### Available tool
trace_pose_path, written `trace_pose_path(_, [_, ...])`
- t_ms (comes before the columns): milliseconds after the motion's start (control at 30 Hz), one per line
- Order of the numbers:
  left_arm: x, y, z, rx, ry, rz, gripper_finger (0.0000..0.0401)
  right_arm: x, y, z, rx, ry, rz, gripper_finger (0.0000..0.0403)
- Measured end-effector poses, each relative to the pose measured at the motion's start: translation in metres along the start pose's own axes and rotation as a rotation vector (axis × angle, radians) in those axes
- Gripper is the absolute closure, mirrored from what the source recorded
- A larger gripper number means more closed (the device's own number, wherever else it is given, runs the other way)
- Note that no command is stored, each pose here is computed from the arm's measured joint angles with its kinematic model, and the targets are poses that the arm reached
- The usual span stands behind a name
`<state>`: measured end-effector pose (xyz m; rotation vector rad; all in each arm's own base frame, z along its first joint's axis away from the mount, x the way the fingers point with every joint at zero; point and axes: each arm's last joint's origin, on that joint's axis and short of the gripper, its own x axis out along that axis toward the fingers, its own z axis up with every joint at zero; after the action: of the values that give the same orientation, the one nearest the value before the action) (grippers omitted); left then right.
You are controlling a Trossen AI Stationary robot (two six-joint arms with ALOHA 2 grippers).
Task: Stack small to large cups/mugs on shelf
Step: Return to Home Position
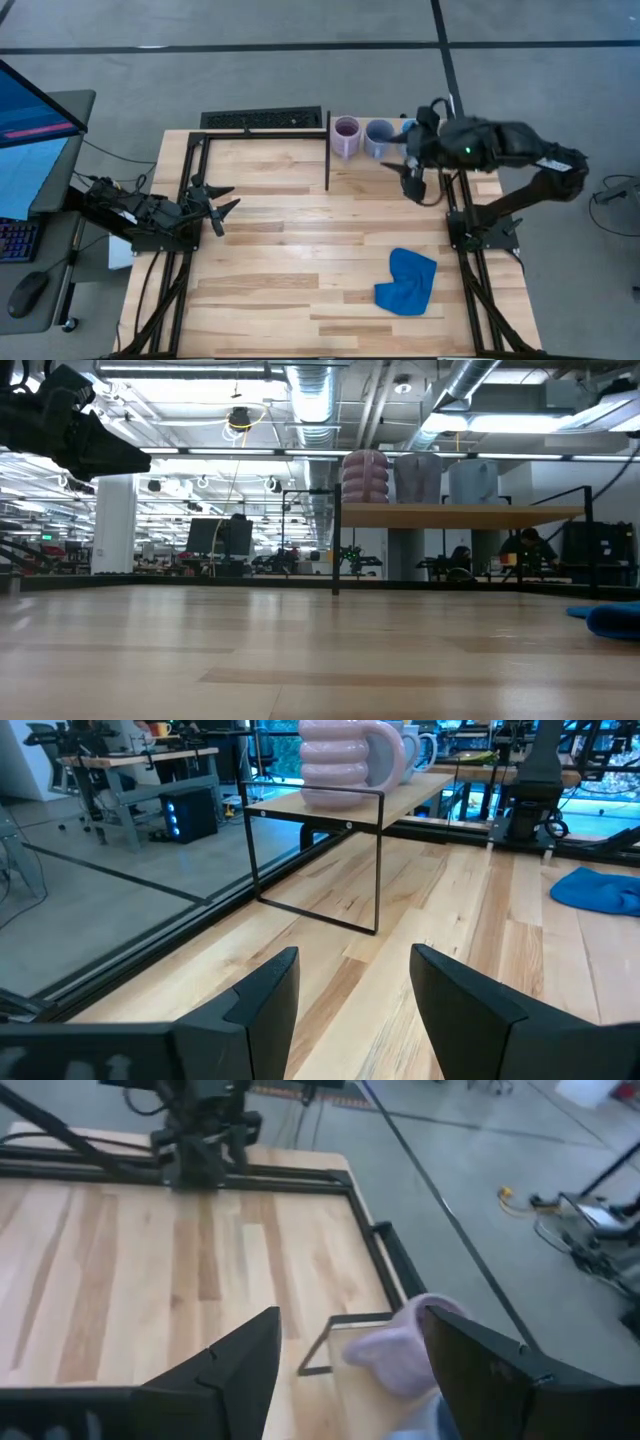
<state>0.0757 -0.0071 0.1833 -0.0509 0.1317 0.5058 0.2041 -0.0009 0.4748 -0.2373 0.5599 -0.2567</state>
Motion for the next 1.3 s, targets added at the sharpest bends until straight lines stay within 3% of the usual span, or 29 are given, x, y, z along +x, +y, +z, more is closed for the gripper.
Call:
trace_pose_path(467, [0.000, 0.000, 0.001, 0.002, -0.005, -0.001, 0.0217, 0.013, 0.031, -0.137, 0.082, -0.289, 0.007, 0.0136])
trace_pose_path(700, [0.000, -0.001, 0.001, 0.003, -0.001, -0.025, 0.0217, 0.034, 0.046, -0.197, 0.075, -0.324, 0.001, 0.0136])
trace_pose_path(1000, [0.000, -0.002, 0.004, -0.084, -0.025, -0.060, 0.0217, 0.046, 0.053, -0.212, 0.170, -0.362, 0.012, 0.0136])
trace_pose_path(1100, [0.000, -0.005, 0.006, -0.066, -0.029, -0.133, 0.0217, 0.049, 0.054, -0.212, 0.218, -0.348, 0.019, 0.0136])
trace_pose_path(1200, [-0.001, -0.005, 0.008, -0.045, -0.041, -0.144, 0.0217, 0.053, 0.055, -0.211, 0.278, -0.333, 0.031, 0.0137])
trace_pose_path(1300, [-0.001, -0.005, 0.008, -0.021, -0.043, -0.141, 0.0217, 0.058, 0.058, -0.215, 0.263, -0.286, 0.040, 0.0143])
